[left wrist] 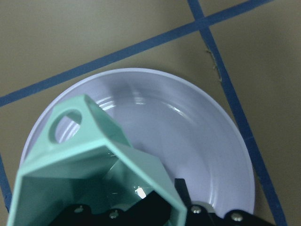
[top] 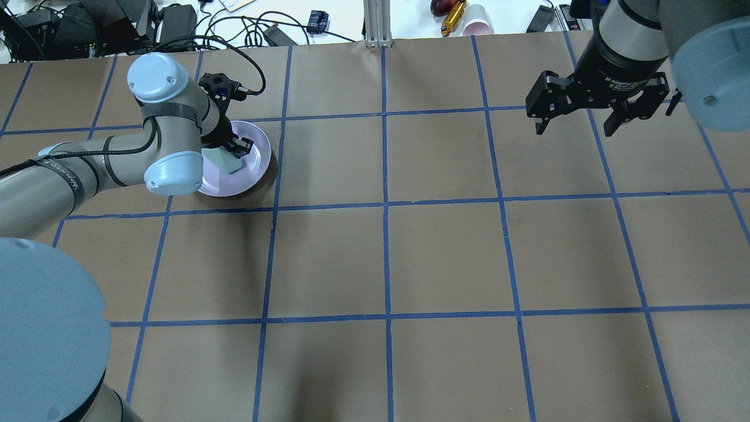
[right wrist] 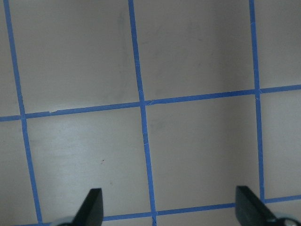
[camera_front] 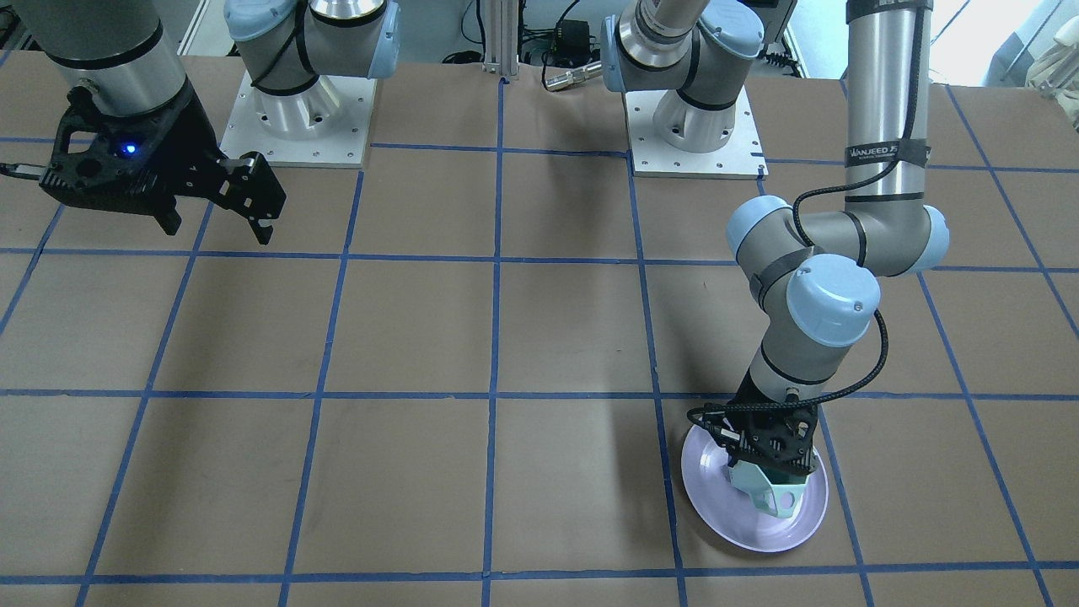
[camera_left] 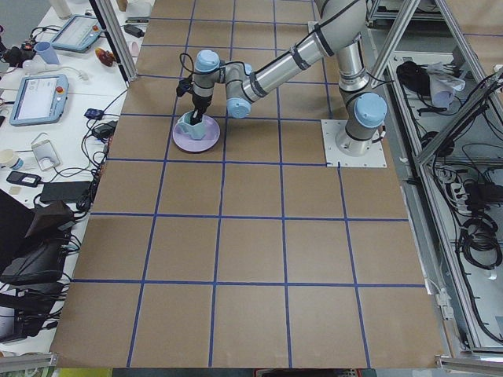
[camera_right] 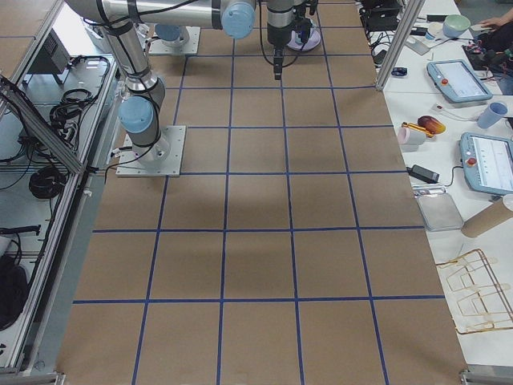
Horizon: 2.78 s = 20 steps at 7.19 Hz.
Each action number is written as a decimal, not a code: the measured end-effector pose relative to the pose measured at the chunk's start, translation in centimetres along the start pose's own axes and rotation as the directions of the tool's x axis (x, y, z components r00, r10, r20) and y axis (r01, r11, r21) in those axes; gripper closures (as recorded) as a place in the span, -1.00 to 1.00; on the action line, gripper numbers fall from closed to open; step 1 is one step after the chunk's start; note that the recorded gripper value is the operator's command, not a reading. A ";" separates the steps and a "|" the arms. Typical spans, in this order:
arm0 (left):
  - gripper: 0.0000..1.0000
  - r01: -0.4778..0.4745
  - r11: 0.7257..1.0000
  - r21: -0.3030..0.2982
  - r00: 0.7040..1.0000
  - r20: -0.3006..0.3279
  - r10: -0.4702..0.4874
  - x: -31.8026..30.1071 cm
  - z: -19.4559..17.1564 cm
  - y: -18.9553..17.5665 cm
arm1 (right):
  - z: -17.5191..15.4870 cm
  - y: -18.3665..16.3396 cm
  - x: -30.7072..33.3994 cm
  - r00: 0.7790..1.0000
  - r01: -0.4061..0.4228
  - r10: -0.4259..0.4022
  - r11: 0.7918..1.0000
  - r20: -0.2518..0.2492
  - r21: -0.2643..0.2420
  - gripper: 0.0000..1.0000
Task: Flip cup and place on plate
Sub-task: 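Rotate the held mug upright and lower it onto the white plate, then open the left gripper and raise it off the mug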
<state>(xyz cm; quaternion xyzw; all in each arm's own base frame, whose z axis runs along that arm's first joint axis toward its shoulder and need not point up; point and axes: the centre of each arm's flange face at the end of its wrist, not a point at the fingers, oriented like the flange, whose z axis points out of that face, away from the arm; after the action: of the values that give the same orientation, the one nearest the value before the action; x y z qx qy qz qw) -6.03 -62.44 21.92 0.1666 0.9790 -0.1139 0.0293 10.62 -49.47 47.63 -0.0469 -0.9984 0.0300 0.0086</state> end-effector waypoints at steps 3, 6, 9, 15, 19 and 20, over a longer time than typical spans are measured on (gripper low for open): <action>-1.00 -0.001 1.000 -0.007 1.000 -0.008 0.001 0.1 0.2 0.1 | 0.0 0.0 0.0 1.000 0.000 0.000 1.000 0.000 0.000 -1.00; -1.00 -0.001 1.000 -0.016 1.000 -0.010 0.001 0.1 0.3 0.2 | 0.0 0.0 0.0 1.000 0.000 0.000 1.000 0.000 0.000 -1.00; -1.00 0.002 1.000 -0.028 1.000 -0.014 -0.002 0.1 -0.3 0.1 | 0.0 0.0 0.0 1.000 0.000 0.000 1.000 0.000 0.000 -1.00; -1.00 0.045 0.997 -0.055 0.998 -0.029 -0.047 -0.1 -7.2 -1.1 | 0.0 0.0 0.0 1.000 0.000 0.000 1.000 0.001 -0.001 -1.00; -1.00 0.120 0.987 -0.111 0.991 -0.044 -0.125 -0.5 -15.5 -2.7 | 0.0 0.0 0.0 1.000 0.000 0.000 1.000 0.000 0.000 -1.00; -1.00 0.134 0.984 -0.115 0.989 -0.043 -0.140 -0.3 -17.2 -2.6 | 0.0 0.0 0.0 1.000 0.000 0.000 1.000 0.000 0.000 -1.00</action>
<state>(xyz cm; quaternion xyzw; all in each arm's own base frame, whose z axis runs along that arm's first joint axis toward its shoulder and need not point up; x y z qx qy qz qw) -6.97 -60.97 39.20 0.0998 0.9934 -0.0564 0.0056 10.62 -49.47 47.62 -0.0469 -0.9984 0.0300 0.0086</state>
